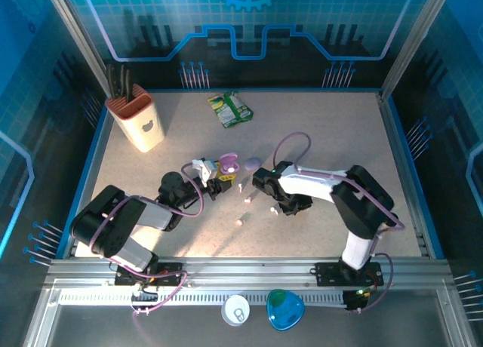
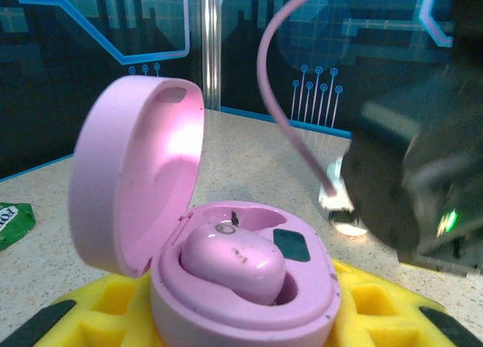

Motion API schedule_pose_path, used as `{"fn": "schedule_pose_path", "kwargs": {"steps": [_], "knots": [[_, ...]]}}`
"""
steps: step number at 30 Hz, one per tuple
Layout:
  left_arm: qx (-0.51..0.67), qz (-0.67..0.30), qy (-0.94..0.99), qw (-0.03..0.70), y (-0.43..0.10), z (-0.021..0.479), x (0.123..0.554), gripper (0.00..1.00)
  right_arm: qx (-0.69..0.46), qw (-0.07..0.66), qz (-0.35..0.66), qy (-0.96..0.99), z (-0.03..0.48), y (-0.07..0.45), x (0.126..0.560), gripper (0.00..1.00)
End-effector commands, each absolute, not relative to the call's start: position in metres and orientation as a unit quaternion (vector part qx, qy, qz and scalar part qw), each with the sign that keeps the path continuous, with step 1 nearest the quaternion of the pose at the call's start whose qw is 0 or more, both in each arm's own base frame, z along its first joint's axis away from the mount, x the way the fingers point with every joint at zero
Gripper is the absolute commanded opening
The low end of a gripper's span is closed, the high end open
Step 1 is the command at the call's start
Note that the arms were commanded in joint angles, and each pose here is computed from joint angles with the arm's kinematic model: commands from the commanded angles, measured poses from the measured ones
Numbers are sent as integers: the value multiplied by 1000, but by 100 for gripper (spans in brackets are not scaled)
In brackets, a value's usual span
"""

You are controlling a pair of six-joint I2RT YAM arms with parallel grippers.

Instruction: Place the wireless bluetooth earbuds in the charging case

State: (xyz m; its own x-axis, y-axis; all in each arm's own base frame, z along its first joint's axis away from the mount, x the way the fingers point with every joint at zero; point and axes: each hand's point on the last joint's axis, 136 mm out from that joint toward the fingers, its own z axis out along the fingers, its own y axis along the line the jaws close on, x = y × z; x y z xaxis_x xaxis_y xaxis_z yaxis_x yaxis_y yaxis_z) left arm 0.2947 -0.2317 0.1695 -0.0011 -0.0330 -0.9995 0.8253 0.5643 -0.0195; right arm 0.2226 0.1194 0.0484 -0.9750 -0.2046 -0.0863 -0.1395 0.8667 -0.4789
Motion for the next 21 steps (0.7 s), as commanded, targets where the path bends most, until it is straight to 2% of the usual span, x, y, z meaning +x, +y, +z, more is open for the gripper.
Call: {"fn": "schedule_pose_path", "kwargs": {"steps": [1, 9, 14, 21], "knots": [[336, -353, 602, 633, -234, 176, 286, 35, -99, 116, -162, 975, 76, 138, 227, 18], [362, -377, 588, 617, -245, 174, 275, 36, -175, 219, 98, 955, 157, 210, 226, 19], [406, -420, 559, 588, -261, 176, 254, 36, -238, 241, 238, 910, 205, 256, 212, 19], [437, -464, 533, 557, -274, 180, 236, 35, -287, 255, 347, 856, 245, 293, 201, 18]]}}
